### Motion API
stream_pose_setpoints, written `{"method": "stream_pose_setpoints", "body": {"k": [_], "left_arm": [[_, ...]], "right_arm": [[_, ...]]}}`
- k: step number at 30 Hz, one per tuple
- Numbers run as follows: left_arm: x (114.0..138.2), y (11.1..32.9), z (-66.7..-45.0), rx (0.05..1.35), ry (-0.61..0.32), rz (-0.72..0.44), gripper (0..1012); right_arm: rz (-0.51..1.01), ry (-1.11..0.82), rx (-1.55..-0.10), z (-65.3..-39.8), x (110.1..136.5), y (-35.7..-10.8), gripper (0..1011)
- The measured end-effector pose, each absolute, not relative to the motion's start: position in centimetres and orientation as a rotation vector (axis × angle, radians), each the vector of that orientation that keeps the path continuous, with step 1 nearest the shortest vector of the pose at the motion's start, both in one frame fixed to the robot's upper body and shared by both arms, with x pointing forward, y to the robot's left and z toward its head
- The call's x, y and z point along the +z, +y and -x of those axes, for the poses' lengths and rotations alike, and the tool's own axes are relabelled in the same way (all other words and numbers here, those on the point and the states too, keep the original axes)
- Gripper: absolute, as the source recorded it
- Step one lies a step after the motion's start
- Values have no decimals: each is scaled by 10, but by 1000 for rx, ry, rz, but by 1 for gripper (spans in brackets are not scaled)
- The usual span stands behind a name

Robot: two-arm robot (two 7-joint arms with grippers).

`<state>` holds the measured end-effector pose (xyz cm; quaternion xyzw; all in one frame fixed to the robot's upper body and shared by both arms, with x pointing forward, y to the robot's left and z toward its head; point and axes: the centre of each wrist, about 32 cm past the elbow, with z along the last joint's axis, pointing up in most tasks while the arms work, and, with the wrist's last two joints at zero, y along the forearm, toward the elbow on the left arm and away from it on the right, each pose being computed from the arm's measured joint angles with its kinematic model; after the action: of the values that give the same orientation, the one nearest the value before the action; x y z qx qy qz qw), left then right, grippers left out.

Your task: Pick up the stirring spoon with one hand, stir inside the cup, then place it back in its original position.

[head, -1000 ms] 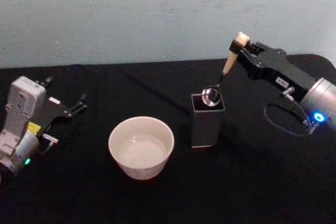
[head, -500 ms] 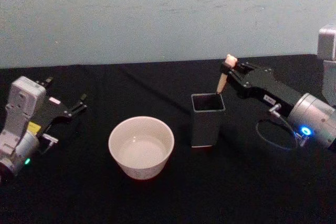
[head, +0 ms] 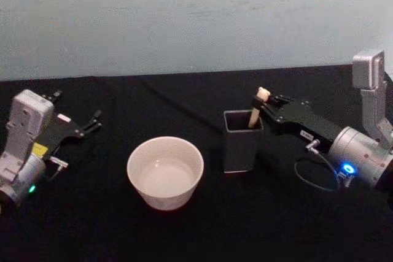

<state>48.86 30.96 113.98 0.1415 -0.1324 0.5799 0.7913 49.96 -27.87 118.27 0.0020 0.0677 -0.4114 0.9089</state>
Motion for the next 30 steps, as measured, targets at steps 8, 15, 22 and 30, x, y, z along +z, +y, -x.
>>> {"method": "stream_pose_setpoints", "body": {"k": [8,15,22,30], "left_arm": [[1140,310,-489,1248,-285,-304,1001],[1140,310,-489,1248,-285,-304,1001],[1140,310,-489,1248,-285,-304,1001],[1140,310,-489,1248,-285,-304,1001]], "right_arm": [[22,158,-861,-503,1172,-277,211],[38,169,-865,-505,1168,-275,212],[41,170,-863,-506,1168,-275,212],[41,169,-863,-506,1168,-276,211]]}}
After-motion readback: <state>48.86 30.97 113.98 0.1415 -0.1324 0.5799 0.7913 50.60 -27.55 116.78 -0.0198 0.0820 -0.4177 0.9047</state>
